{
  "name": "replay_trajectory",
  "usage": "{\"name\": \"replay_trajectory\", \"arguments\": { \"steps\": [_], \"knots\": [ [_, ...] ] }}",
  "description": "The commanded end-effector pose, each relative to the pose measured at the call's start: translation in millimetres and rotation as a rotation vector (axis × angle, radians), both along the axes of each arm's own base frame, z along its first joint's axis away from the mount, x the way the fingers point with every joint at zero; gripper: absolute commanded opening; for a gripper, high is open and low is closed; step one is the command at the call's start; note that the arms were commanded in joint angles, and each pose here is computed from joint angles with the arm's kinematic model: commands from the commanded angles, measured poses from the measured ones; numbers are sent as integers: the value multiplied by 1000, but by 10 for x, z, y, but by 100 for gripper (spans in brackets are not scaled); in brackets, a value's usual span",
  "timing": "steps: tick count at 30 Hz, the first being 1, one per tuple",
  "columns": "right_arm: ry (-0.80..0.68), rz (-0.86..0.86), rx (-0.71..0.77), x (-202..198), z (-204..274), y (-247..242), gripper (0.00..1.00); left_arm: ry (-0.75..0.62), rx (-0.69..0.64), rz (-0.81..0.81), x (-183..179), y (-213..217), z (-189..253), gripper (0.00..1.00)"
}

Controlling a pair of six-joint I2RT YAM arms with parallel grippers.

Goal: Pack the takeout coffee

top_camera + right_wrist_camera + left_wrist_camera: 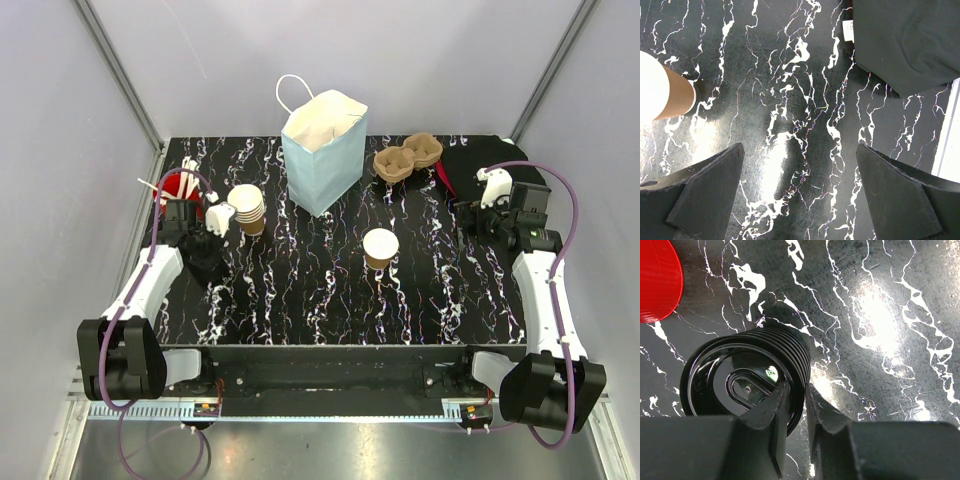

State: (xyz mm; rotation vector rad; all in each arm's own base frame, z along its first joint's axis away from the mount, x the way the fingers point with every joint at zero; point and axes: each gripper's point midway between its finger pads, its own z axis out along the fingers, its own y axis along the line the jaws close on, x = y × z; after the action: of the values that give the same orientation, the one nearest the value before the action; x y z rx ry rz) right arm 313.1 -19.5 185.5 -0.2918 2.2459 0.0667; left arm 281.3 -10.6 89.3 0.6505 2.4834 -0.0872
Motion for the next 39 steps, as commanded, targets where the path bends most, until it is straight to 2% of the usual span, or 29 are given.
{"name": "replay_trajectory", "arguments": {
  "steps": [1,9,22,28,33,39],
  "knots": [
    [-23,18,12,30,80,21,100,-81,-6,10,123,13,194,25],
    [-25,20,12,29,85,24,100,-76,-2,11,109,24,182,28],
    [-24,24,17,30,86,37,100,-85,-3,13,125,31,214,17],
    [-20,23,19,29,79,35,100,-96,-12,15,140,20,273,17],
    [-17,24,20,27,72,38,100,-98,-15,12,139,10,311,24],
    [-20,24,20,28,83,38,100,-95,-12,10,132,14,304,24]
  ]
}}
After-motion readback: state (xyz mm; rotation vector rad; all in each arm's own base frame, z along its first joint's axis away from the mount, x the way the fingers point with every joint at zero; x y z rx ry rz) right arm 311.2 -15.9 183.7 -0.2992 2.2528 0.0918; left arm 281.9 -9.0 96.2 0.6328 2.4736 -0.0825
